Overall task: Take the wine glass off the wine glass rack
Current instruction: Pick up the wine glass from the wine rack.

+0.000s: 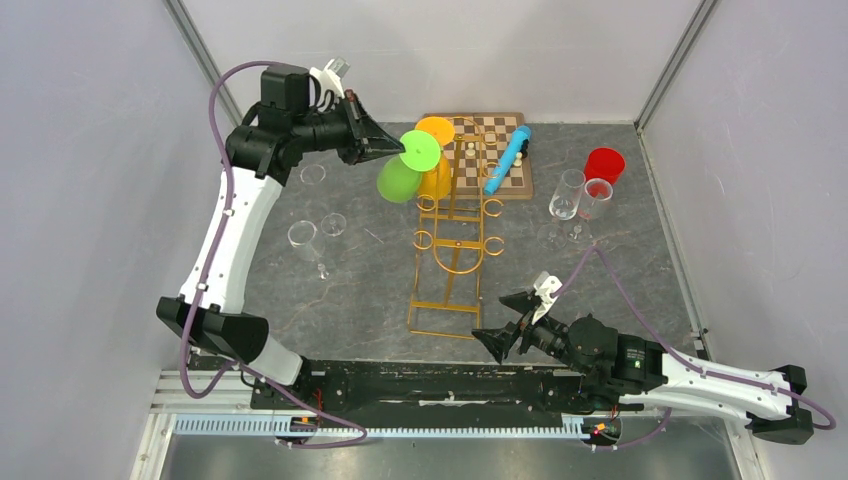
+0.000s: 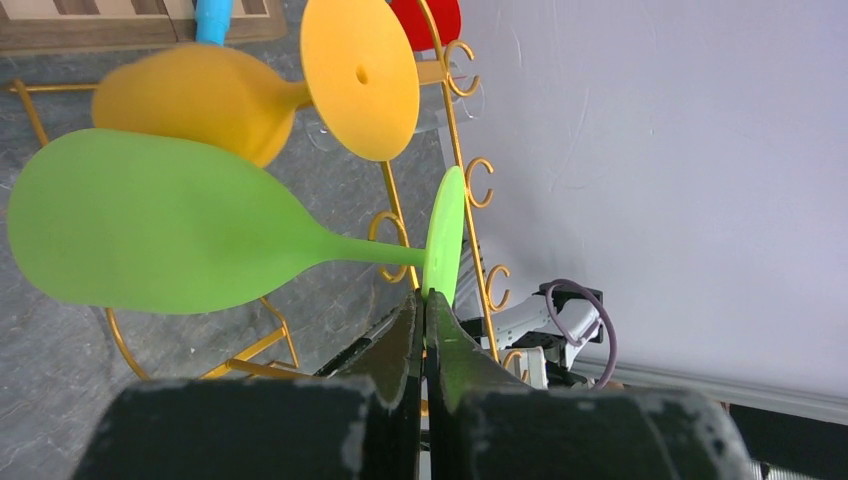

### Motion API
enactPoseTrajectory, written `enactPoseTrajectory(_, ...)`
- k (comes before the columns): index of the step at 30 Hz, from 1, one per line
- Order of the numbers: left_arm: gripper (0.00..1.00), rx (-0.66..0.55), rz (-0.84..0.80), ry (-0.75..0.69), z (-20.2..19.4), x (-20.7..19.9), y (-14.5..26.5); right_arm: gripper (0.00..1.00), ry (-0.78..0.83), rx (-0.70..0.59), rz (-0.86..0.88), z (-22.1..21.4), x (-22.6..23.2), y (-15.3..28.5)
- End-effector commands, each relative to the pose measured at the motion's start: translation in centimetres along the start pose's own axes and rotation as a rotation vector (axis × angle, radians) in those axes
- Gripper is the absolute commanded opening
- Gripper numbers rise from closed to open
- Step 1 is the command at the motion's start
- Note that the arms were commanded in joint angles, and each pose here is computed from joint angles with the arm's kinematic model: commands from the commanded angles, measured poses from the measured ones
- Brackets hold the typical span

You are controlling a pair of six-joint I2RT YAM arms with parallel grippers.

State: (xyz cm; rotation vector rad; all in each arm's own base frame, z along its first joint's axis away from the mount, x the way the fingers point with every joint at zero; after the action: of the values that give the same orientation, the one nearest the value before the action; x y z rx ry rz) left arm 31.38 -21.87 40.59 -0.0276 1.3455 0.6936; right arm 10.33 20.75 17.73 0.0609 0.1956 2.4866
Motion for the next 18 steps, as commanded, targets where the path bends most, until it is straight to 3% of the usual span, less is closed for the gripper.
enactPoseTrajectory(1,0.02,-0.056,-0.05,-0.089,0.4,-2.1,2.4,0.98,-0.017,-0.018,-0.017,0.3,-0.2,0.0)
enactPoseTrajectory(18,0.02,-0.123,-0.041,-0.213,-2.2,-1.8,6.6,0.98,-0.034,-0.011,-0.062,1.8,-1.0,0.5)
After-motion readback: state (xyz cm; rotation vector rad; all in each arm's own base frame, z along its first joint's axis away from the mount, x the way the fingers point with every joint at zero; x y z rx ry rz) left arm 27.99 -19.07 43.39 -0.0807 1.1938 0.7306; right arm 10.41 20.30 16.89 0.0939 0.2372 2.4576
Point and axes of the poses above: each gripper's point midway between its finger pads, its own y axis back along the fingers, its own x axis along the line the jaws close on, z = x × y, the point moved 2 cm from there along y, back along the fingers, and after that the axes turned 13 degrees about y, right-handed, at the moved point
